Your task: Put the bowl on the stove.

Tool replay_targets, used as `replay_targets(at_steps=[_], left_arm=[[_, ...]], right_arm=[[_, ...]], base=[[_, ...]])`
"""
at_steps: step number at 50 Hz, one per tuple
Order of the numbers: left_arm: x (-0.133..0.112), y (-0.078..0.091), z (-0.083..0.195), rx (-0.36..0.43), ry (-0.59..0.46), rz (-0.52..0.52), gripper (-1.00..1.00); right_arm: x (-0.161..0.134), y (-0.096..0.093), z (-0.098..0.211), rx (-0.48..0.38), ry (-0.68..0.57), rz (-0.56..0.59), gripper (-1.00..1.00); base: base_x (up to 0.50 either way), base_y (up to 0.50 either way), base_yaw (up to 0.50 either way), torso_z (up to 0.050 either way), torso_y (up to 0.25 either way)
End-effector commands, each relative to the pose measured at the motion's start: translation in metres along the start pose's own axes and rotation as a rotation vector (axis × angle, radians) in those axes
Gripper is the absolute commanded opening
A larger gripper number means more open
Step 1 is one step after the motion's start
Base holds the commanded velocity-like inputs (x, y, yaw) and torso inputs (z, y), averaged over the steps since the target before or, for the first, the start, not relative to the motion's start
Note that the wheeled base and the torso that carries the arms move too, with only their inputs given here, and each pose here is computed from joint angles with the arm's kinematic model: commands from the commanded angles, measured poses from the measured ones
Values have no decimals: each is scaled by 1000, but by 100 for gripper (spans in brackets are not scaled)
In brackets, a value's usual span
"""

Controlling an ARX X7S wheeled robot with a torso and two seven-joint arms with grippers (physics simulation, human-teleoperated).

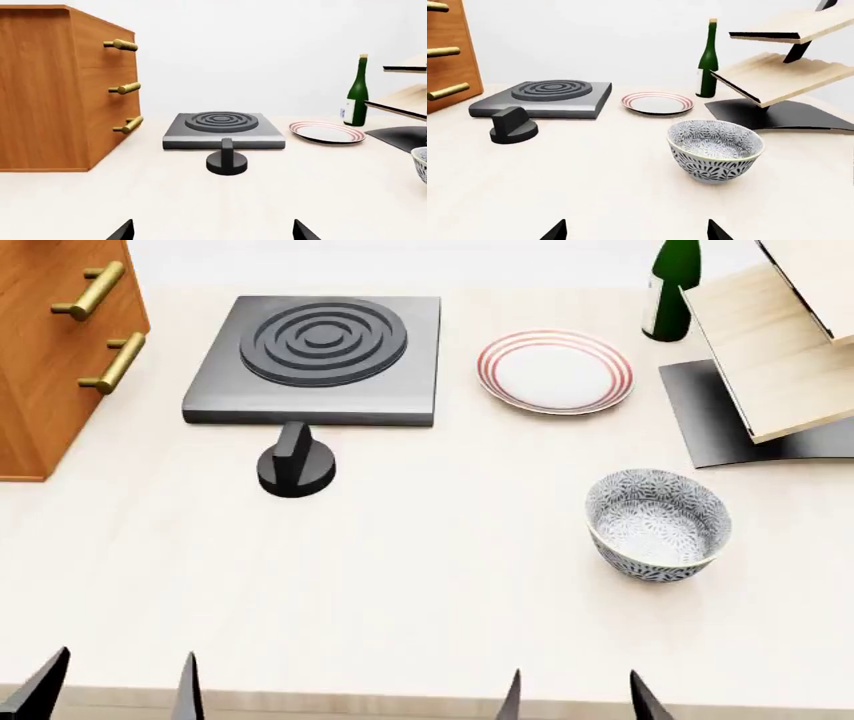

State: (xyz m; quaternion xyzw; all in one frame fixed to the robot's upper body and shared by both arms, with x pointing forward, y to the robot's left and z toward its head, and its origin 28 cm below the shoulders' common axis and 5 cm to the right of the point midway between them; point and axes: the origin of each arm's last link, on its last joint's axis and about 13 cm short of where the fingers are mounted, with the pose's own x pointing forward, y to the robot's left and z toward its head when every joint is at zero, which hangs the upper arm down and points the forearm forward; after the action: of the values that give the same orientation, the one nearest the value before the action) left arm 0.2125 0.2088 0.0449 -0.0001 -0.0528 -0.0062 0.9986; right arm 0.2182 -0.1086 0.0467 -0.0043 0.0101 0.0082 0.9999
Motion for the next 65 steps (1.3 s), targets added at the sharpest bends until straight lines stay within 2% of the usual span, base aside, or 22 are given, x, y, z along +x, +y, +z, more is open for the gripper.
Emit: replay_targets(at_steps=[1, 2, 4, 8, 9, 11, 14, 16, 17, 18, 20, 21, 23, 24, 30, 32, 41, 54, 65], left_arm=[[6, 10, 55, 27, -186, 80, 100], [7, 14, 69, 38, -236, 108, 100], [6, 18, 83, 22, -263, 111, 100], [1, 30, 113, 40, -342, 142, 100], [-2, 36, 125, 54, -377, 181, 100], [-6, 42, 135, 75, -396, 202, 100], [-14, 49, 152, 68, -449, 328, 100], [-25, 54, 172, 23, -506, 233, 100], [-28, 56, 178, -9, -538, 276, 100], [-30, 59, 186, -22, -579, 267, 100], [-41, 60, 199, -38, -651, 222, 100], [-48, 61, 208, -85, -695, 178, 100], [-57, 60, 217, -132, -723, 141, 100], [-61, 60, 221, -124, -756, 135, 100], [-66, 55, 220, -119, -808, 112, 100], [-66, 55, 218, -144, -814, 86, 100], [-65, 53, 209, -150, -812, 55, 100], [-63, 54, 208, -147, -802, 65, 100], [-58, 53, 201, -141, -774, 69, 100]], right_arm=[[-6, -28, 64, 5, -122, 32, 100], [-10, -39, 75, -7, -145, 7, 100], [-14, -52, 84, -23, -151, -18, 100], [-31, -81, 95, -79, -147, -103, 100], [-41, -92, 99, -84, -151, -130, 100], [-52, -103, 105, -99, -177, -173, 100], [-67, -117, 116, -83, -202, -204, 100], [-82, -130, 121, -100, -208, -245, 100], [-87, -135, 122, -103, -209, -270, 100], [-95, -142, 124, -96, -204, -293, 100], [-105, -151, 125, -85, -196, -321, 100], [-113, -156, 127, -95, -192, -328, 100], [-120, -161, 130, -76, -184, -341, 100], [-124, -165, 134, -81, -191, -355, 100], [-138, -175, 136, -59, -197, -407, 100], [-141, -175, 135, -55, -203, -415, 100], [-151, -178, 135, -43, -216, -457, 100], [-144, -173, 131, -36, -217, -438, 100], [-140, -169, 130, -65, -210, -402, 100]], base=[[0, 0, 0, 0, 0], [0, 0, 0, 0, 0], [0, 0, 0, 0, 0], [0, 0, 0, 0, 0], [0, 0, 0, 0, 0], [0, 0, 0, 0, 0], [0, 0, 0, 0, 0], [0, 0, 0, 0, 0], [0, 0, 0, 0, 0], [0, 0, 0, 0, 0], [0, 0, 0, 0, 0], [0, 0, 0, 0, 0], [0, 0, 0, 0, 0], [0, 0, 0, 0, 0], [0, 0, 0, 0, 0], [0, 0, 0, 0, 0], [0, 0, 0, 0, 0], [0, 0, 0, 0, 0], [0, 17, 0, 0, 0]])
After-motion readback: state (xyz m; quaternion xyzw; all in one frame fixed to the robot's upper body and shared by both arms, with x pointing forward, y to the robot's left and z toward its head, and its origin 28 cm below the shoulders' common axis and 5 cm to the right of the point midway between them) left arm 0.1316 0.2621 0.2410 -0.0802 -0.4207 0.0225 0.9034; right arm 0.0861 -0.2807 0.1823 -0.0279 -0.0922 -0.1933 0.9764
